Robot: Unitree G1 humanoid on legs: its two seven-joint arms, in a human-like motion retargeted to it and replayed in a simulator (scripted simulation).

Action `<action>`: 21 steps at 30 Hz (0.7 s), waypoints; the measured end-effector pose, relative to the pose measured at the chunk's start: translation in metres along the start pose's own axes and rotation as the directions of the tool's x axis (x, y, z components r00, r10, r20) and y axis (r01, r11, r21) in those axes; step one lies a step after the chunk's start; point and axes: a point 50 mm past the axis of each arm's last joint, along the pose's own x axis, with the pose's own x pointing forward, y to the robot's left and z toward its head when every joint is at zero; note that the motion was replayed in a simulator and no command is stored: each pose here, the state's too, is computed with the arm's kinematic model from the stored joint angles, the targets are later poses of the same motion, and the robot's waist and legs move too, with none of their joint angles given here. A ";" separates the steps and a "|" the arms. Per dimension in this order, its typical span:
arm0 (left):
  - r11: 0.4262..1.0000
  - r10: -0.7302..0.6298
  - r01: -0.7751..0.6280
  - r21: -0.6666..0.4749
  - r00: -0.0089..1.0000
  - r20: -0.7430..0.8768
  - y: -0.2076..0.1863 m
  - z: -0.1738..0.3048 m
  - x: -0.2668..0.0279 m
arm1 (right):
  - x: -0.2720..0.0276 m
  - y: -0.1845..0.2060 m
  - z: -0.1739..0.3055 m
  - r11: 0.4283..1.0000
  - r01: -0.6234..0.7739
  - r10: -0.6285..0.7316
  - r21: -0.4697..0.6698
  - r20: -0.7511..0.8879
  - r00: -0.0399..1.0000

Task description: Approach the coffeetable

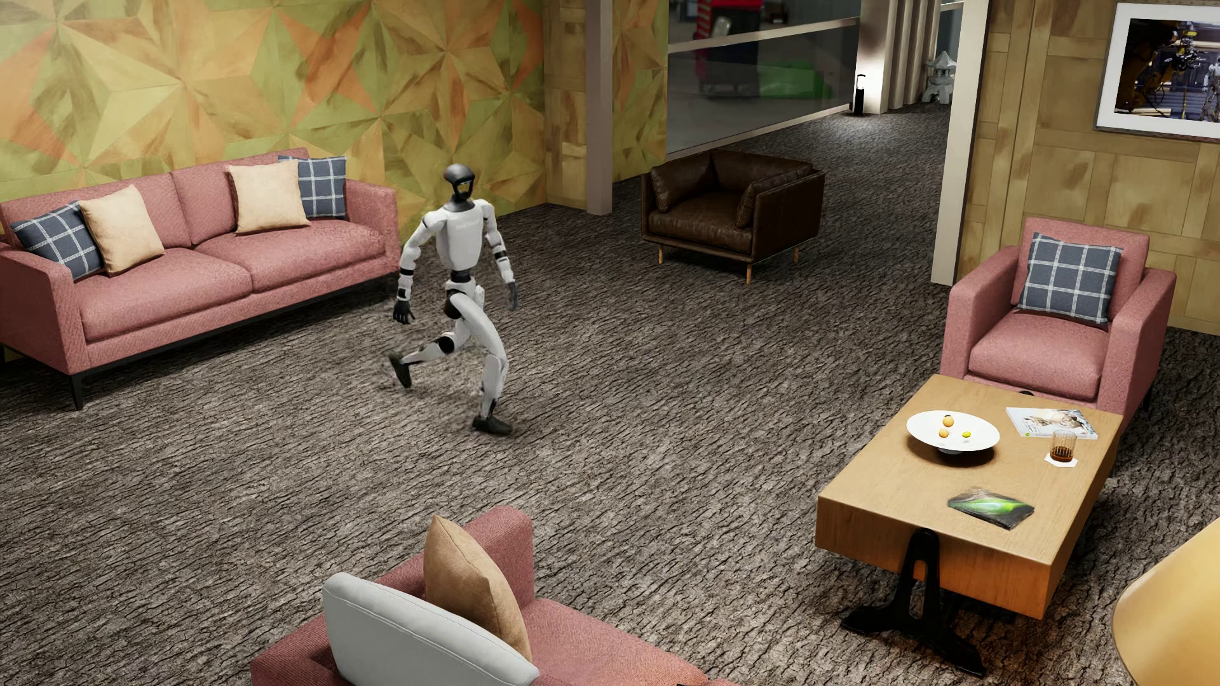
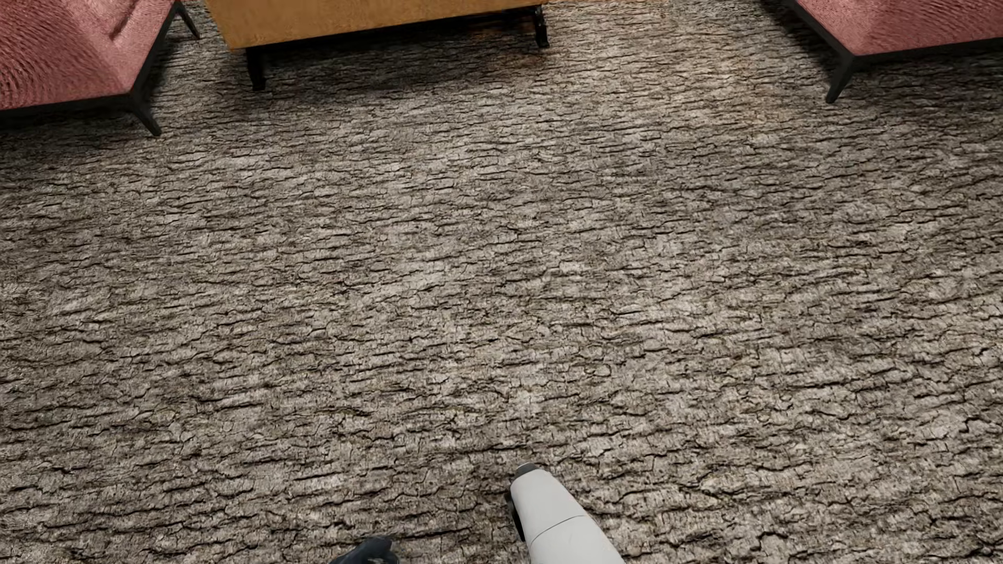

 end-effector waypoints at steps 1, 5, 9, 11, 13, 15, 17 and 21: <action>0.999 -0.031 0.032 0.025 0.999 -0.038 -0.008 -0.015 -0.007 | 0.003 -0.001 0.017 0.999 0.010 -0.012 0.044 0.046 0.999; 0.984 -0.176 0.175 -0.028 0.950 -0.259 -0.066 -0.078 -0.037 | -0.002 -0.011 0.108 0.994 0.021 -0.059 0.111 0.351 0.934; 0.950 -0.301 0.309 -0.052 0.853 -0.427 -0.107 -0.130 -0.089 | -0.048 -0.070 0.198 0.971 0.129 -0.232 0.201 0.664 0.711; 0.936 -0.332 0.349 -0.053 0.818 -0.470 -0.115 -0.145 -0.109 | -0.077 -0.101 0.235 0.956 0.193 -0.293 0.222 0.761 0.579; 0.931 -0.338 0.360 -0.066 0.777 -0.530 -0.118 -0.160 -0.123 | -0.090 -0.126 0.239 0.927 0.227 -0.376 0.299 0.762 0.527; 0.930 -0.345 0.354 -0.103 0.741 -0.576 -0.126 -0.170 -0.134 | -0.071 -0.114 0.222 0.934 0.199 -0.356 0.297 0.711 0.606; 0.929 -0.338 0.365 -0.067 0.758 -0.558 -0.121 -0.162 -0.119 | -0.039 -0.082 0.192 0.955 0.139 -0.275 0.261 0.610 0.743; 0.984 -0.177 0.172 -0.043 0.941 -0.289 -0.067 -0.089 -0.047 | 0.002 0.003 0.096 0.998 -0.009 -0.012 0.067 0.307 0.952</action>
